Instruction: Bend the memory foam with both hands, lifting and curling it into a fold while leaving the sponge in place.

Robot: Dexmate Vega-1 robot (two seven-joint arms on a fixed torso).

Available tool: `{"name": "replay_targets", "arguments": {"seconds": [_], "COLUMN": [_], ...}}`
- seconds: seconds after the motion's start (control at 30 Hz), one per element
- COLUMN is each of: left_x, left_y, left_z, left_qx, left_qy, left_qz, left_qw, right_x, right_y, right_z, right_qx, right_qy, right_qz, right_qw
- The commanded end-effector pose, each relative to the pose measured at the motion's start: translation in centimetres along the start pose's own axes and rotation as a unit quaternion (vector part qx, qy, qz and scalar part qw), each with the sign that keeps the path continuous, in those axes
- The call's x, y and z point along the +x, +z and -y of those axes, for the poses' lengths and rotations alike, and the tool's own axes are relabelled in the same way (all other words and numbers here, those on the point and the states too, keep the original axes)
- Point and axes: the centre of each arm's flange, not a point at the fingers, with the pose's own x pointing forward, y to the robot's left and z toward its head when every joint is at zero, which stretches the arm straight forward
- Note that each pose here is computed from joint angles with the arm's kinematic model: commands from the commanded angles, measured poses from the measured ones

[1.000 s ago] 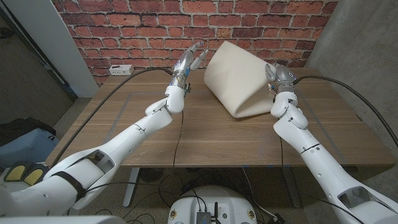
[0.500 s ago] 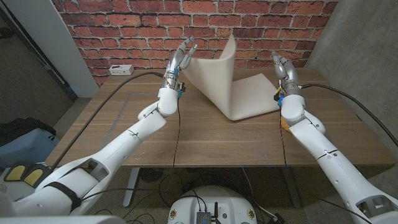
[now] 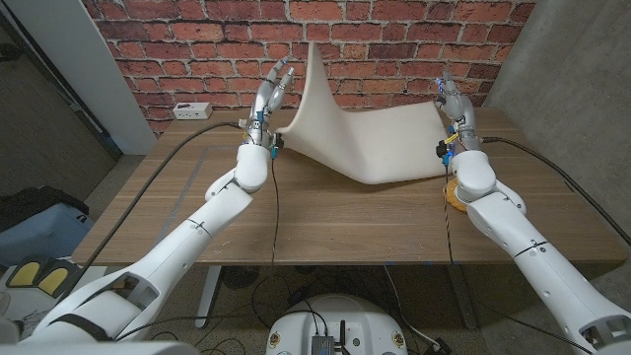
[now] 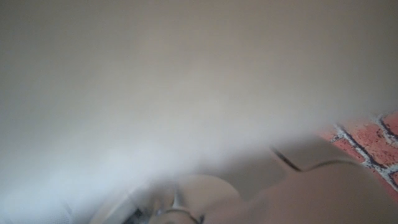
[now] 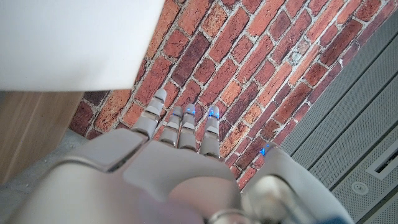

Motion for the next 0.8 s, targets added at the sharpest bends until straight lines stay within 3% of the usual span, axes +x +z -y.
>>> {"name": "replay_targets", "arguments": {"seconds": [0.03, 0.17, 0.43, 0.53, 0.63, 0.73, 0.8], "left_x": [-2.5, -3.8, -5.2, -6.1, -7.0, -8.0, -8.5], "left_y": [-0.1, -0.4, -1.2, -1.8, -2.7, -3.7, -4.0], "left_z": [-3.1, -4.4, -5.9, -6.5, -7.0, -7.0, -7.2], "left_qx": [-0.072, -0.086, -0.117, -0.125, -0.126, -0.142, -0.157], "left_qy": [0.004, 0.01, 0.004, -0.002, -0.013, -0.002, -0.011], "left_qz": [-0.027, -0.042, -0.055, -0.066, -0.075, -0.099, -0.107], "left_qw": [0.997, 0.995, 0.992, 0.99, 0.989, 0.985, 0.982], "right_x": [-1.4, -2.2, -3.7, -4.9, -6.5, -8.0, -8.7], "right_y": [0.4, 0.5, 0.5, 0.9, 1.0, 1.0, 1.7], "right_z": [-0.4, -0.7, -0.5, -0.5, -1.4, -2.7, -2.8], "right_qx": [0.092, 0.116, 0.103, 0.091, 0.08, 0.095, 0.109], "right_qy": [0.006, 0.011, 0.03, 0.013, 0.003, 0.004, 0.0], "right_qz": [0.011, 0.013, -0.005, -0.009, -0.011, -0.01, 0.0], "right_qw": [0.9957, 0.9931, 0.9942, 0.9957, 0.9967, 0.9954, 0.994]}}
